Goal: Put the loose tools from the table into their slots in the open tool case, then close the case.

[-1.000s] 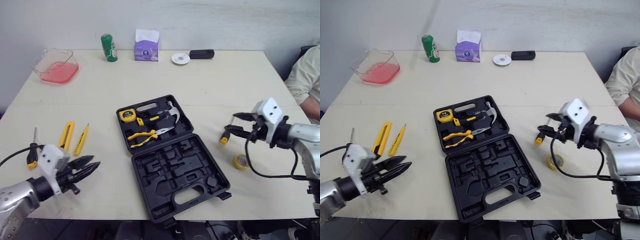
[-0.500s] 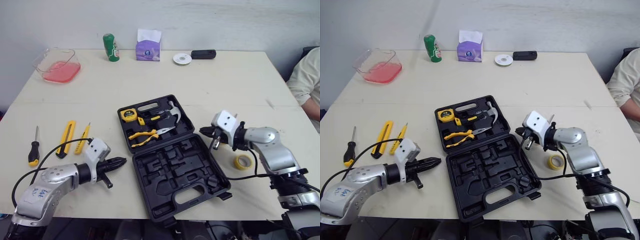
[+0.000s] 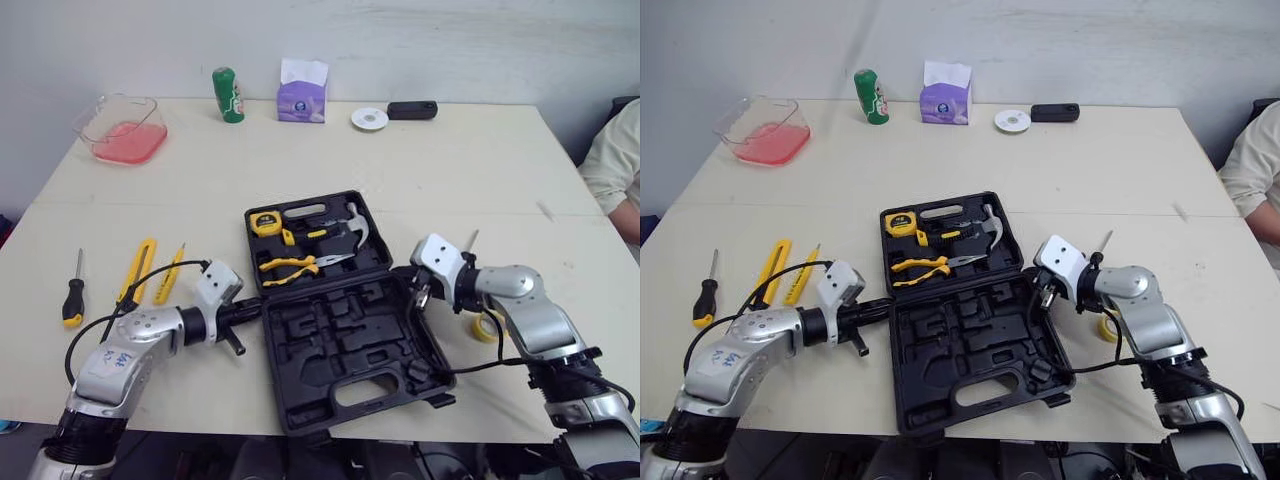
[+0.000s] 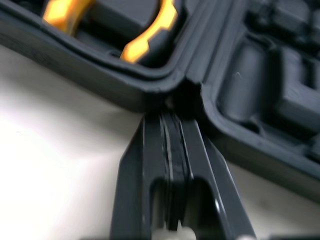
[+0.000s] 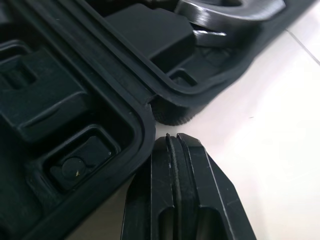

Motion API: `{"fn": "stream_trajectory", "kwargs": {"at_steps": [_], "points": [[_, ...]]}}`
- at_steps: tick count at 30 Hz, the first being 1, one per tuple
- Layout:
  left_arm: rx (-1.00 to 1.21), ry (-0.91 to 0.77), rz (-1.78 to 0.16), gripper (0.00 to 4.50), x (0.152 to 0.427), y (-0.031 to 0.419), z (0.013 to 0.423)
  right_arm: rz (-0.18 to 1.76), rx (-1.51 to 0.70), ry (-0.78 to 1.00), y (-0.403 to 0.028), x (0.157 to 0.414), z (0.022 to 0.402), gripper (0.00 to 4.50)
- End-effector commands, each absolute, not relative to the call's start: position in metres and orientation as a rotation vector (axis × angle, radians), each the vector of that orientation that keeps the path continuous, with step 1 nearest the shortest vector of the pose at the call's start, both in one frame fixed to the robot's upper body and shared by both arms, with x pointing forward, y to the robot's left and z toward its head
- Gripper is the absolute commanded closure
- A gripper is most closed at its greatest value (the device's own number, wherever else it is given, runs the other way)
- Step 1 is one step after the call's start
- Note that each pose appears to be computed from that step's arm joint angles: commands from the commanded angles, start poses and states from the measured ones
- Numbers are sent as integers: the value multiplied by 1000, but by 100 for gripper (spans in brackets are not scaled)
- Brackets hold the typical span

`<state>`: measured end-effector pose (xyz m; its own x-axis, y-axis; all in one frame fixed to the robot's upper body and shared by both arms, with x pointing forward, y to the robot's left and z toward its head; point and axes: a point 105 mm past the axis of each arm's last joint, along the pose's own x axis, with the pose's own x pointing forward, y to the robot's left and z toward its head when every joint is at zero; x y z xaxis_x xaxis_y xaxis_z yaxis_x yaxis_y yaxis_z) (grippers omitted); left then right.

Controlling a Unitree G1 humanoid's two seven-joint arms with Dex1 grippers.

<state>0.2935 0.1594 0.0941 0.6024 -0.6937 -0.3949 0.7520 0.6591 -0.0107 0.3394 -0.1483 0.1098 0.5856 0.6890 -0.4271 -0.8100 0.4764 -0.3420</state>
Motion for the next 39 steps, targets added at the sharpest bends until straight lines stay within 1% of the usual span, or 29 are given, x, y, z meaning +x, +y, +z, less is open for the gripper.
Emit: {"fn": "stream_trajectory", "kwargs": {"at_steps": [1,5,8,12,17,23,28,30,33,37,38,39], "points": [[203,322,-900,450,299,148,105,1126,-508,155,-113,310,123,446],[275,331,-943,450,301,146,100,1152,-475,168,-110,301,122,446],[336,347,-988,450,304,147,98,1125,-485,180,-114,302,119,446],[431,363,-976,450,320,164,95,1067,-507,198,-122,308,116,446],[426,341,-963,450,333,167,101,1055,-504,196,-122,309,116,446],[418,329,-974,450,335,164,100,1038,-506,194,-120,308,116,446],[405,323,-924,450,337,170,98,928,-546,213,-138,316,117,446],[380,321,-886,450,333,177,98,882,-530,210,-147,316,123,446],[319,306,-820,450,317,196,107,819,-491,202,-168,308,139,446],[287,306,-782,450,305,206,113,789,-470,207,-179,302,145,446],[249,289,-751,450,295,216,118,786,-452,220,-190,295,146,446],[162,259,-709,450,280,229,126,775,-414,237,-206,287,150,446]]}}
